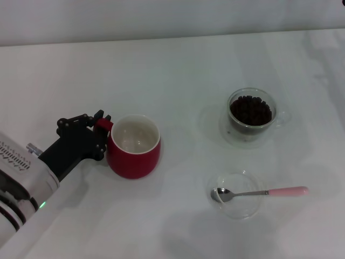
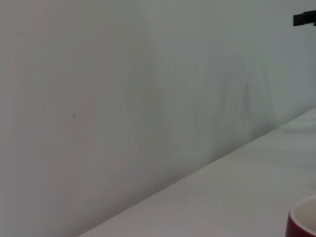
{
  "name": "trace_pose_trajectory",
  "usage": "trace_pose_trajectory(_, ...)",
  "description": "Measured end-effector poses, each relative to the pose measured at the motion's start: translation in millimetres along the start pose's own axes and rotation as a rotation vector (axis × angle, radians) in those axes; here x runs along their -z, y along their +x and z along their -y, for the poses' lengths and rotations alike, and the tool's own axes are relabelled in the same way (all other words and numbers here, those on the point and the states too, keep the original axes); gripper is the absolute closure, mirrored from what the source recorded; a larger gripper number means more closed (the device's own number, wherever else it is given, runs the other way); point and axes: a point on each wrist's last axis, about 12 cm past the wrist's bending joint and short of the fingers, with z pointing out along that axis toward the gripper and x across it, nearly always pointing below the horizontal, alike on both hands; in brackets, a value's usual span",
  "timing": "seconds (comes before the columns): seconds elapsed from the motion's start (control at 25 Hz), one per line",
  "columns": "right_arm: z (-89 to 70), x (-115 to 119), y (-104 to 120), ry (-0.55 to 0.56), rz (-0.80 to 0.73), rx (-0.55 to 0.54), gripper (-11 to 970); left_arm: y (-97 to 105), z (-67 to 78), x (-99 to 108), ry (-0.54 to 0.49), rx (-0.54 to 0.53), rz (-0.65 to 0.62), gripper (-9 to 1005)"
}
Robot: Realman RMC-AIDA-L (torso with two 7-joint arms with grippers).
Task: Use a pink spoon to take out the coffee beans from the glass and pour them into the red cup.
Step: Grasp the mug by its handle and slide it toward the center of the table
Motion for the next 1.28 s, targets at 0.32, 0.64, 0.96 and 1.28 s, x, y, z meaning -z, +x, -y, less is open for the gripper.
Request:
trace_pose_trajectory(0.32,-0.7,0,0,-0.001,-0.001,-0.002,87,2,0.7,3,0.000,-0.012,-0.007,885)
trace_pose_trajectory(0.64,-2.7,0,2,-0.004,-0.004,-0.009,86,4,4.2,4,0.034,-0.037,-0.015,885)
trace_pose_trajectory(0.96,-4.6,1,4,-0.006,-0.011,-0.017,86,9,7.0,11,0.018,-0.016,-0.028,761)
trace_pose_trajectory(1.28,-4.2,2,4,-0.005,-0.012,-0.017,86,13,10.0,18,-0.003,0.012,-0.032,596)
